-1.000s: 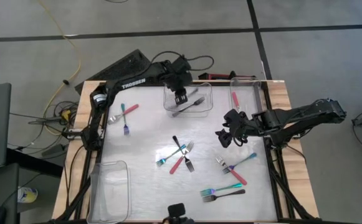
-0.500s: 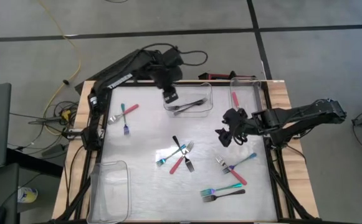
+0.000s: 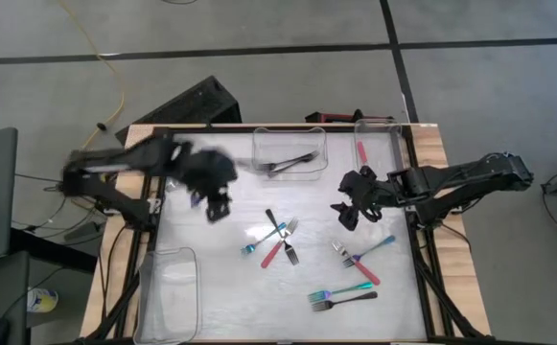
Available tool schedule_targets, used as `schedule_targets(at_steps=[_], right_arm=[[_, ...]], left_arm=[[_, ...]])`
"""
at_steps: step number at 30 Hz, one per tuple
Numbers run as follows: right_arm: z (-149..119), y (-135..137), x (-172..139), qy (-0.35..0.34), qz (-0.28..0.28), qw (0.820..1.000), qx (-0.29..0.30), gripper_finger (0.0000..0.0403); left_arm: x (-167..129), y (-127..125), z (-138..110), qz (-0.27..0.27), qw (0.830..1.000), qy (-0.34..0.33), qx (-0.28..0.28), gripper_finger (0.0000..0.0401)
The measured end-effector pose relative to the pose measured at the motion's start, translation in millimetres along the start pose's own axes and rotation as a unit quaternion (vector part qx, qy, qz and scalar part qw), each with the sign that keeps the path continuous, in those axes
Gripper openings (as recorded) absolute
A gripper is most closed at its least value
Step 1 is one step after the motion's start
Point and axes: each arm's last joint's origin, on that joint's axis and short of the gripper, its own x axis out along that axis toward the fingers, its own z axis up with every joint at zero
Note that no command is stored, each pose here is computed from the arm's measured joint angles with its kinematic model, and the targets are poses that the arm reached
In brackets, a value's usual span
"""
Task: Sort silverware by color (type)
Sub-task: Put the center pink fork into the top right transparent bin
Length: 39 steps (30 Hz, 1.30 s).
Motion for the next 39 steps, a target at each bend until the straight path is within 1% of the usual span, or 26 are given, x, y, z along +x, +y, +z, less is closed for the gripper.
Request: schedule_targets(at_steps=[3, 6, 8, 10, 12, 14, 17, 19, 22, 24, 27, 30, 34, 39], right_arm=[[2.4, 4.5, -0.4, -0.006, 0.030, 0.998, 0.058, 0.0302], [2.3, 19.0, 2.6, -0.018, 0.059, 0.993, 0.100, 0.0302], [1.3, 32.8, 7.3, -0.025, 0.083, 0.990, 0.110, 0.0302], [-0.6, 45.3, 12.7, -0.025, 0.102, 0.987, 0.125, 0.0302], [-7.2, 55.0, 19.7, -0.007, 0.103, 0.984, 0.148, 0.0302], [-13.5, 63.4, 23.5, 0.016, 0.099, 0.978, 0.184, 0.0302], [-24.8, 80.5, 21.3, 0.046, 0.104, 0.967, 0.227, 0.0302], [-33.9, 91.6, 17.1, 0.066, 0.106, 0.962, 0.241, 0.0302], [-48.6, 101.8, 10.5, 0.101, 0.087, 0.961, 0.242, 0.0301], [-61.1, 102.9, 6.5, 0.128, 0.056, 0.962, 0.234, 0.0302], [-80.9, 101.6, 2.4, 0.162, -0.001, 0.963, 0.216, 0.0302], [-97.8, 101.7, -2.7, 0.202, -0.036, 0.962, 0.179, 0.0301], [-117.9, 106.3, -9.3, 0.247, -0.044, 0.959, 0.132, 0.0301], [-139.7, 115.0, -13.2, 0.244, -0.056, 0.965, 0.073, 0.0301]], left_arm=[[10.7, -17.0, -36.5, -0.043, 0.995, -0.092, -0.013, 0.0174], [31.5, -25.5, -69.7, -0.109, 0.983, -0.144, -0.037, 0.0174], [46.5, -29.4, -89.5, -0.153, 0.974, -0.157, -0.053, 0.0174], [60.9, -33.2, -105.9, -0.185, 0.969, -0.159, -0.051, 0.0174], [72.7, -36.9, -118.1, -0.199, 0.966, -0.157, -0.048, 0.0174], [80.9, -39.9, -124.7, -0.200, 0.967, -0.152, -0.040, 0.0174], [94.2, -43.9, -128.5, -0.178, 0.974, -0.138, -0.007, 0.0174], [103.6, -46.8, -127.3, -0.165, 0.977, -0.132, 0.009, 0.0174], [119.8, -51.4, -124.1, -0.156, 0.979, -0.126, 0.016, 0.0174], [131.7, -55.4, -122.3, -0.160, 0.980, -0.121, 0.006, 0.0174], [150.3, -61.7, -122.6, -0.157, 0.981, -0.112, -0.022, 0.0174], [171.1, -67.1, -124.2, -0.144, 0.983, -0.107, -0.044, 0.0174], [198.1, -73.9, -118.0, -0.128, 0.985, -0.092, -0.072, 0.0174], [226.4, -86.3, -96.8, -0.101, 0.990, -0.063, -0.072, 0.0174]])
